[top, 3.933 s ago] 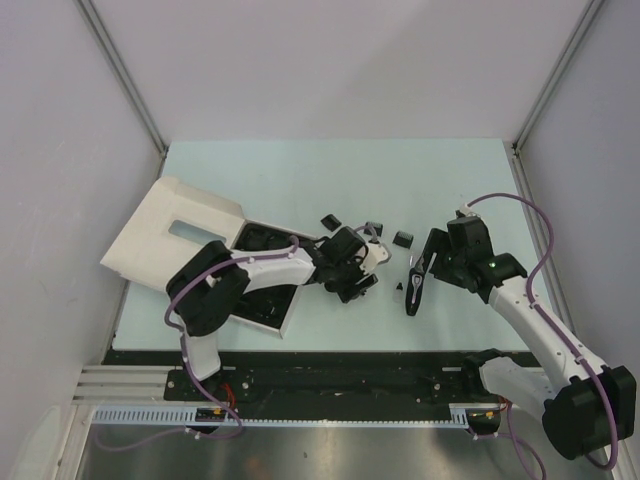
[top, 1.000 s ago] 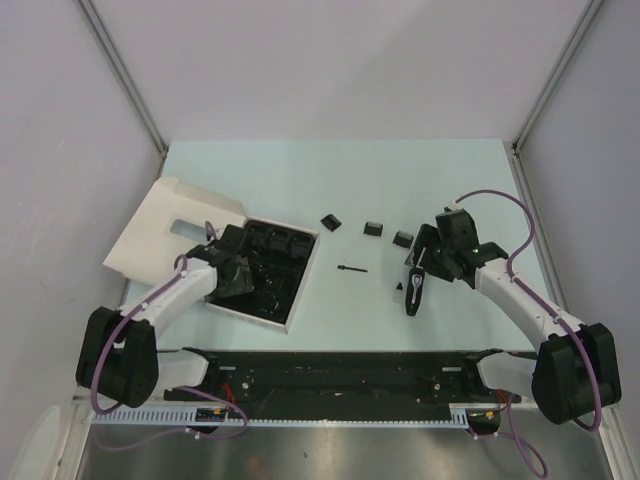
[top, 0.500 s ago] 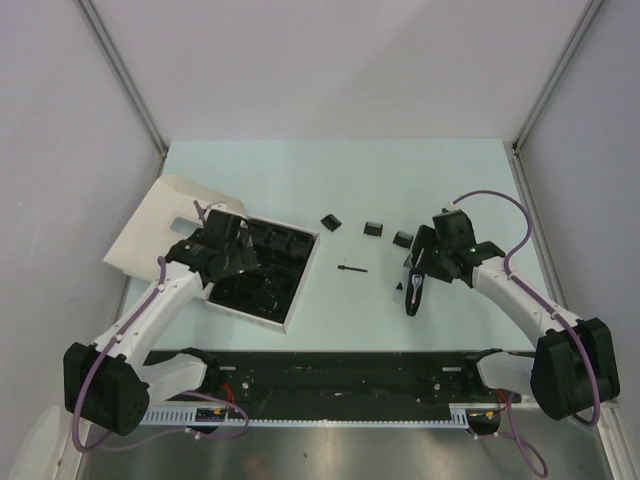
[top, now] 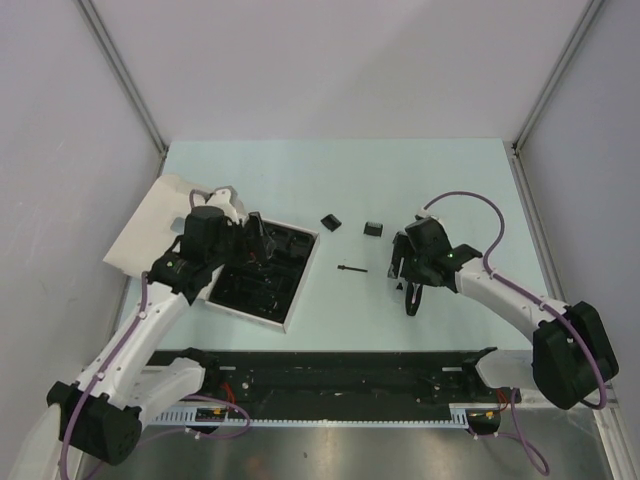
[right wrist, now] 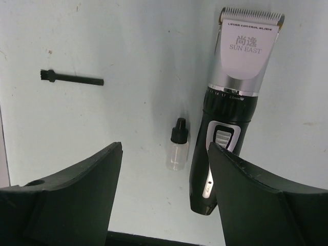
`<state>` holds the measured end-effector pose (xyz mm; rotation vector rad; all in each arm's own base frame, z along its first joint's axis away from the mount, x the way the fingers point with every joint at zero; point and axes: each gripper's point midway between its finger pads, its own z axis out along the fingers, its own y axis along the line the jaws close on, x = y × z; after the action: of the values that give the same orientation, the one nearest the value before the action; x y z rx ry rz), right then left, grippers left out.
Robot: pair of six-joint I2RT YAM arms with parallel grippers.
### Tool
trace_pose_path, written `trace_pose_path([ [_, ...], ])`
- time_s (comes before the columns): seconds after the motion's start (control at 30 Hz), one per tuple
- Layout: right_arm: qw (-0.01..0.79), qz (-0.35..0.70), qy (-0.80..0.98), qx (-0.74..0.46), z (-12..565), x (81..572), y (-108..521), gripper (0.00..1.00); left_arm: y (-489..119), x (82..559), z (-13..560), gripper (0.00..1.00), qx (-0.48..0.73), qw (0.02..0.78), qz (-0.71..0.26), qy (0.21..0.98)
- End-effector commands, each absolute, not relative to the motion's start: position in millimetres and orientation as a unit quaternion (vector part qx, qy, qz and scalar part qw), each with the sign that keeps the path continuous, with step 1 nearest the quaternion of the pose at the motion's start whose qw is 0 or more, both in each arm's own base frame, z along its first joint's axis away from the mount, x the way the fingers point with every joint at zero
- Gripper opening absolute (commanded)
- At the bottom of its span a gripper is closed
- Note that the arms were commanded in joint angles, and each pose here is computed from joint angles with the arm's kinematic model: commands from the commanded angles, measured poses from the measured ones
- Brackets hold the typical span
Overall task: Sort the hair-cutting tools
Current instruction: Place the haircut tool in the storage box.
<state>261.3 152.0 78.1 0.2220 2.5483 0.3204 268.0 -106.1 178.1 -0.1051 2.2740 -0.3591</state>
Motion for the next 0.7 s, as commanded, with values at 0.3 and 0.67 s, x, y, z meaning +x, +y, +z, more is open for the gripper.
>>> trace_pose_path([
  [0.3, 0.369, 0.144, 0.914, -0.086, 119, 292, 220, 0.73, -189, 282, 220, 1.0, 0.087, 0.43, -0.307, 0.844],
  [0.67, 0.277, 0.039, 0.959, 0.043, 80, 260, 193, 0.66, -174, 283, 209, 1.0, 0.063, 0.441, -0.276, 0.852],
])
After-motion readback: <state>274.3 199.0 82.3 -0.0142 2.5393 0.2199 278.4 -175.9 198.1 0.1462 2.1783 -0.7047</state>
